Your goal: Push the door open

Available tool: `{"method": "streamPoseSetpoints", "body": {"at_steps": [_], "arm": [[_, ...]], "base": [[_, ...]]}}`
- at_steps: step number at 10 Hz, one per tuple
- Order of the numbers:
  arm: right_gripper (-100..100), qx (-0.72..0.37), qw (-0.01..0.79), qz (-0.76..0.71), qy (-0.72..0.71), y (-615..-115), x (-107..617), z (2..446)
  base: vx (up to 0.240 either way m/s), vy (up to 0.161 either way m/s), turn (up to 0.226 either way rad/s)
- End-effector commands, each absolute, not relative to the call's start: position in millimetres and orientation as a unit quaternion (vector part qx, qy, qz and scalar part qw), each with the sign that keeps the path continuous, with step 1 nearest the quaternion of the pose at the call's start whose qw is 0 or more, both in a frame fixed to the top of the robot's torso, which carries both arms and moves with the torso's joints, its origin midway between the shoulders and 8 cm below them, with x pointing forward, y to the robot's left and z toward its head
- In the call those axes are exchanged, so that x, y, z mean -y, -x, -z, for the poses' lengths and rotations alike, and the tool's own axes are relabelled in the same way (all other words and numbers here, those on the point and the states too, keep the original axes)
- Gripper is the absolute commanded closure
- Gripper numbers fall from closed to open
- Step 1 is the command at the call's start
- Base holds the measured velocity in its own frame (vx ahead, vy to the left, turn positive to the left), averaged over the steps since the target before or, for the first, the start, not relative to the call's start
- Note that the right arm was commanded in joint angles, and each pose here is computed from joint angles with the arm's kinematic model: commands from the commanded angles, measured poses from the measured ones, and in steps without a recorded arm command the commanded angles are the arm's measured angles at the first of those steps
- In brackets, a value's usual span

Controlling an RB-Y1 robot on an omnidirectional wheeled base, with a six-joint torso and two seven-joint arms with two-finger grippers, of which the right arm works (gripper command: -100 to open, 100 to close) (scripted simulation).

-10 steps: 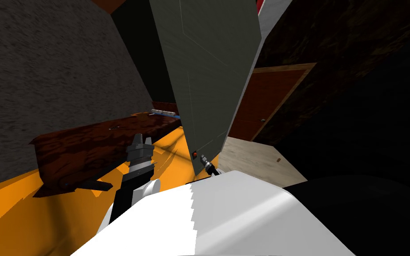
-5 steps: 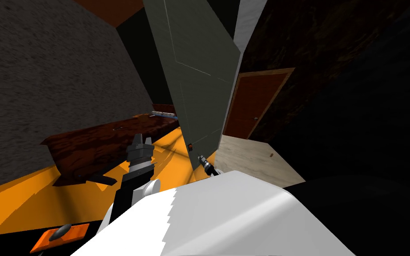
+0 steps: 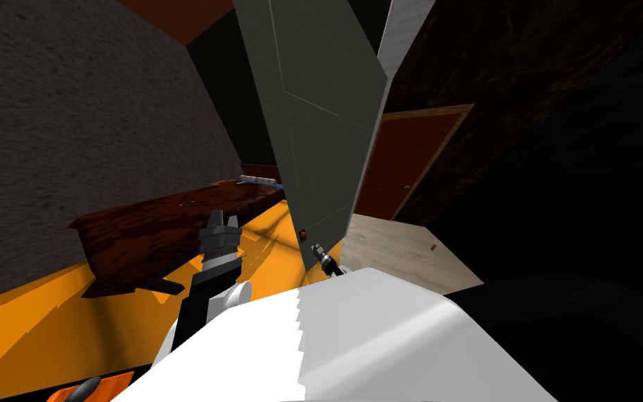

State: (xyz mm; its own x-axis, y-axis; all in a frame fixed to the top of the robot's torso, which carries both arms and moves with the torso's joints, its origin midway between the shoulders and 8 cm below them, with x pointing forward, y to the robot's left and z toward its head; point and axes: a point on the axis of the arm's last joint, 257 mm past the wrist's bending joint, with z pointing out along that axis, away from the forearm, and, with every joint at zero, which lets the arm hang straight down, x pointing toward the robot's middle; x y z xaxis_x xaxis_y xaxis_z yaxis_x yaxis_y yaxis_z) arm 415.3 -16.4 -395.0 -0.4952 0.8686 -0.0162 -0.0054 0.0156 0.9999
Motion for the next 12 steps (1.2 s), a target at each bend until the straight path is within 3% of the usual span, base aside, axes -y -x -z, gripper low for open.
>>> {"method": "streamPoseSetpoints", "body": {"at_steps": [1, 6, 7, 12], "arm": [[-100, -0.614, 0.362, -0.608, -0.351, -416.0, 17.8, 394.5], [-100, -0.608, 0.365, -0.610, -0.354, -416.6, 16.3, 392.0], [100, -0.608, 0.365, -0.610, -0.354, -416.6, 16.3, 392.0], [100, -0.608, 0.365, -0.610, -0.354, -416.6, 16.3, 392.0]], "base": [[0.177, 0.154, 0.023], [0.179, 0.099, 0.019], [-0.018, -0.007, 0.008], [-0.013, -0.007, 0.002]]}}
